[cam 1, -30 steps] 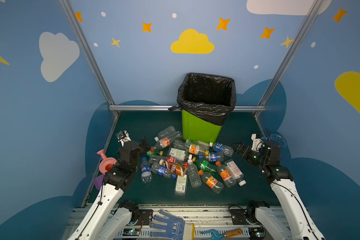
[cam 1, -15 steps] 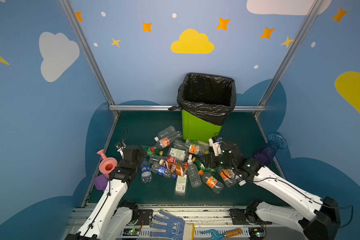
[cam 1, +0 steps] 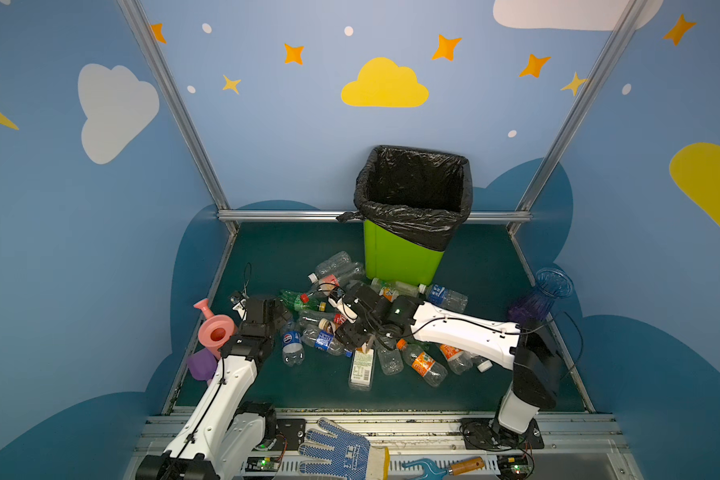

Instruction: Throw the plastic bottles in the bin

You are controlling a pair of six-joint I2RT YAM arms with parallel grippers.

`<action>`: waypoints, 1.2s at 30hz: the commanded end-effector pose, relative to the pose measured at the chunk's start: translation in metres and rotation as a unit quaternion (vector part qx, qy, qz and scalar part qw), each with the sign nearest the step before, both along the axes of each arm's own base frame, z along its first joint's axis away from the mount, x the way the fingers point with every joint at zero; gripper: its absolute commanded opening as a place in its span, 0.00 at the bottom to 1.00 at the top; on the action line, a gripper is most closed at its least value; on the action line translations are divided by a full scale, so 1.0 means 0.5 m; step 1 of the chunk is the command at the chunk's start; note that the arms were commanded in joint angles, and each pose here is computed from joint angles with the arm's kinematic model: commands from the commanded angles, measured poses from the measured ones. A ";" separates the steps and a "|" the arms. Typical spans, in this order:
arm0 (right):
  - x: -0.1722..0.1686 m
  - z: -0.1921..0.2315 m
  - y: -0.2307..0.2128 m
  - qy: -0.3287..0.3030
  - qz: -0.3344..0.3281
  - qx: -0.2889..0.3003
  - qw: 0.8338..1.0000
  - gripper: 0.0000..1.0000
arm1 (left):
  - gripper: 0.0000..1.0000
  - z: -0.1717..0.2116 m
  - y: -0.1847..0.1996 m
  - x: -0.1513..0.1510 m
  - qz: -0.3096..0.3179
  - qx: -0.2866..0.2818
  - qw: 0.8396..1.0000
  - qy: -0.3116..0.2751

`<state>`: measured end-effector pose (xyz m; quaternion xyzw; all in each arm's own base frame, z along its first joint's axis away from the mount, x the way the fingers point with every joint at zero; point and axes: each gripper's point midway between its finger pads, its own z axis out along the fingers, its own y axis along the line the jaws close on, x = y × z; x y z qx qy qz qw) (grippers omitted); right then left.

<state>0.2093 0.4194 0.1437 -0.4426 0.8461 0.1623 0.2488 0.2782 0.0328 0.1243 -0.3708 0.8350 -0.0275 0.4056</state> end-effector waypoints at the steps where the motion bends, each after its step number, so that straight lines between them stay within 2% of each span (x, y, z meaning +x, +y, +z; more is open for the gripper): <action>1: -0.014 -0.021 -0.015 0.008 0.036 -0.060 0.997 0.83 | 1.00 -0.001 0.007 -0.009 0.010 -0.003 1.000 -0.003; 5: -0.011 -0.050 -0.009 0.015 0.054 -0.095 0.994 0.76 | 1.00 -0.001 0.014 -0.011 0.016 0.000 1.000 -0.005; 11: -0.017 -0.088 -0.001 0.037 0.084 -0.132 0.987 0.72 | 1.00 -0.007 0.016 -0.018 0.019 -0.001 1.000 -0.002; 21: -0.011 -0.113 -0.006 0.041 0.095 -0.170 0.980 0.75 | 1.00 -0.007 0.021 -0.020 0.021 0.002 1.000 -0.003; 24: -0.012 -0.117 -0.005 0.046 0.098 -0.170 0.979 0.70 | 1.00 -0.011 0.019 -0.019 0.019 0.001 1.000 0.002; 31: -0.013 -0.127 -0.007 0.056 0.108 -0.174 0.977 0.68 | 1.00 -0.009 0.020 -0.020 0.021 0.000 1.000 0.000; 36: -0.014 -0.121 0.001 0.060 0.111 -0.165 0.978 0.57 | 1.00 -0.009 0.020 -0.023 0.021 -0.003 1.000 0.002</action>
